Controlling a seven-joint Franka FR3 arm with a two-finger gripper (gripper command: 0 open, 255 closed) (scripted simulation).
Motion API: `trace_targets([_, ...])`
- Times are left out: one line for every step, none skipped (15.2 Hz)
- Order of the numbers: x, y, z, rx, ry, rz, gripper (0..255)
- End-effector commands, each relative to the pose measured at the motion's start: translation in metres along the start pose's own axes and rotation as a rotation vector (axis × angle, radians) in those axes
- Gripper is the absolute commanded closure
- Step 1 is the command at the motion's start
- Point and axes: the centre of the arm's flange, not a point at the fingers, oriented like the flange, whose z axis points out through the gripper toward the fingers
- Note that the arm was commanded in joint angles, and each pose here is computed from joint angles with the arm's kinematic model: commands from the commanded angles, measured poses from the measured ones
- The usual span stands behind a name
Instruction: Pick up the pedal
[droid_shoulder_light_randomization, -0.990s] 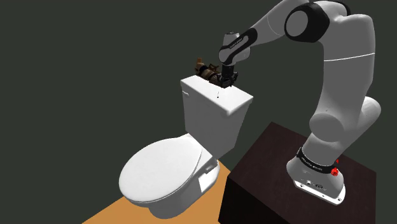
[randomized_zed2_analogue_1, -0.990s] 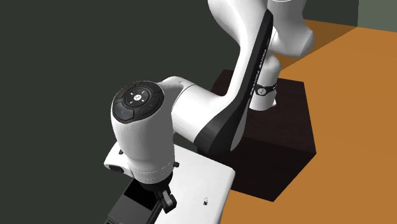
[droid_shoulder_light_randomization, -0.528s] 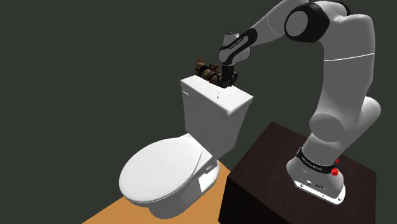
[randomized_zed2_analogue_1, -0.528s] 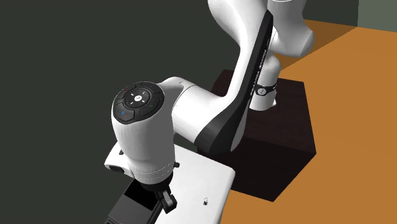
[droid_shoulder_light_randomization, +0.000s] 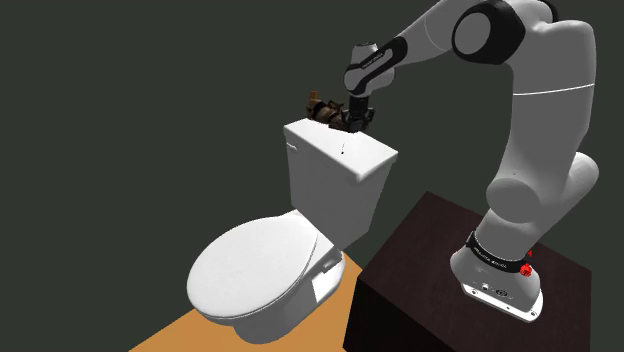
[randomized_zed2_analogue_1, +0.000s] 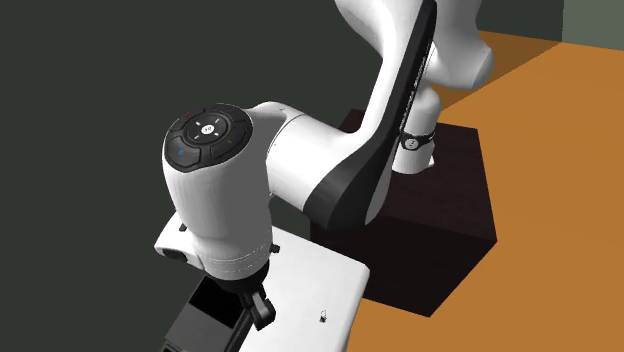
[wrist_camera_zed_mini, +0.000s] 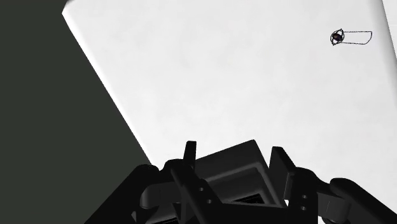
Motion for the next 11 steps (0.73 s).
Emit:
trace_targets([0.0, 0.001, -0.011, 0.0, 0.001, 0.001, 255])
trace_targets([0.0, 0.001, -0.016, 0.0, 0.001, 0.001, 255])
trace_targets([0.001, 0.001, -0.021, 0.0, 0.001, 0.001, 255])
trace_targets([0.001, 0.001, -0.027, 0.0, 0.001, 0.001, 255])
trace_targets([0.001, 0.001, -0.032, 0.0, 0.001, 0.001, 255])
trace_targets([0.002, 0.002, -0.037, 0.0, 0.001, 0.001, 255])
trace_targets([0.002, 0.002, -0.042, 0.0, 0.001, 0.001, 255])
trace_targets([0.002, 0.002, -0.048, 0.0, 0.001, 0.001, 255])
trace_targets([0.002, 0.002, -0.053, 0.0, 0.001, 0.001, 255])
trace_targets([0.002, 0.002, -0.054, 0.0, 0.001, 0.001, 255])
trace_targets([0.002, 0.002, -0.054, 0.0, 0.001, 0.001, 255])
